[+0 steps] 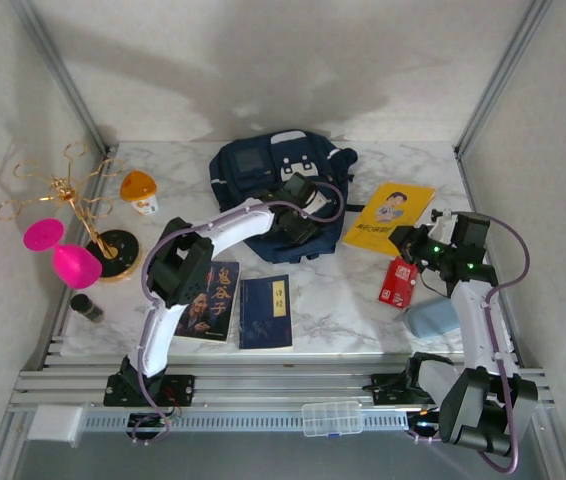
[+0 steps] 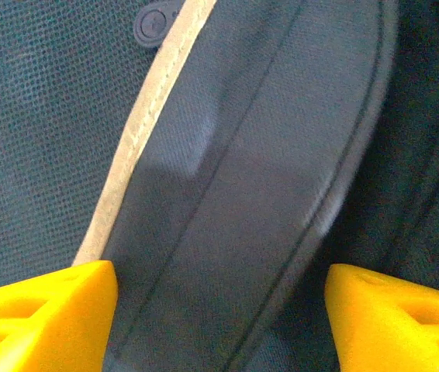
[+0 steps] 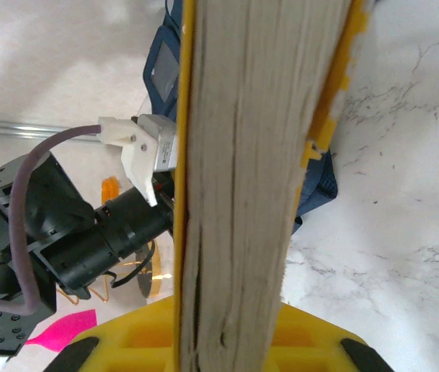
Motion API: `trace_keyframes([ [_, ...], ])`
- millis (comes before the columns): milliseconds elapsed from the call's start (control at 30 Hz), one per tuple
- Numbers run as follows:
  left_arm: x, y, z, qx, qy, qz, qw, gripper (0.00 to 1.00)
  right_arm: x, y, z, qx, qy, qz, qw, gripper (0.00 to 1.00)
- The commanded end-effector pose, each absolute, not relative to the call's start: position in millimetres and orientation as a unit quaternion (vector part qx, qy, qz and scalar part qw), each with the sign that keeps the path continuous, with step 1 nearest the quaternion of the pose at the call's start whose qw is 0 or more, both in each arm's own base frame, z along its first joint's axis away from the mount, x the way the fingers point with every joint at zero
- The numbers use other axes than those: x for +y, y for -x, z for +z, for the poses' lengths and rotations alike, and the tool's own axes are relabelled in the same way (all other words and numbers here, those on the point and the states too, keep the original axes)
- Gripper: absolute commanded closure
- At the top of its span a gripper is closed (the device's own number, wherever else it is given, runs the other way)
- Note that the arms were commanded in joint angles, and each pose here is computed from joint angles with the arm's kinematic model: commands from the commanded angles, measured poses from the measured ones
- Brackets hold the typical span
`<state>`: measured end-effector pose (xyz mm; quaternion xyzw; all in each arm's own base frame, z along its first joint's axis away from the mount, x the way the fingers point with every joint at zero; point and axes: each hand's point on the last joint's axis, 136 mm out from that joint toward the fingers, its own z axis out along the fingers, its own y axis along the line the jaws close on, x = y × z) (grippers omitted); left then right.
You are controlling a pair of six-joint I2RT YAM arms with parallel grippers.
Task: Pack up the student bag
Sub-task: Open the student bag at the top-center of the table.
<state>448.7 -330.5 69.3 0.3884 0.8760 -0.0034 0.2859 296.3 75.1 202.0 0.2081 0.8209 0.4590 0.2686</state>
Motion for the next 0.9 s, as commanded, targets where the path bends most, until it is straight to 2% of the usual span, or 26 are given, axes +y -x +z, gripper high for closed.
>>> trace_keyframes([
  [0,-318,-459,52,0.882,-0.388,0.039,0.265,0.36,77,-301,219,0.811,-0.174,0.475,0.296,0.99],
  [400,-324,-481,90,0.879,-0.381,0.013,0.287,0.73,76,-294,218,0.819,-0.165,0.466,0.291,0.99],
  [567,-330,-477,127,0.872,-0.378,-0.014,0.31,0.99,78,-292,221,0.82,-0.155,0.468,0.292,0.99],
  [867,-316,-476,221,0.846,-0.351,0.029,0.4,1.0,98,-276,222,0.823,-0.135,0.486,0.262,0.97],
])
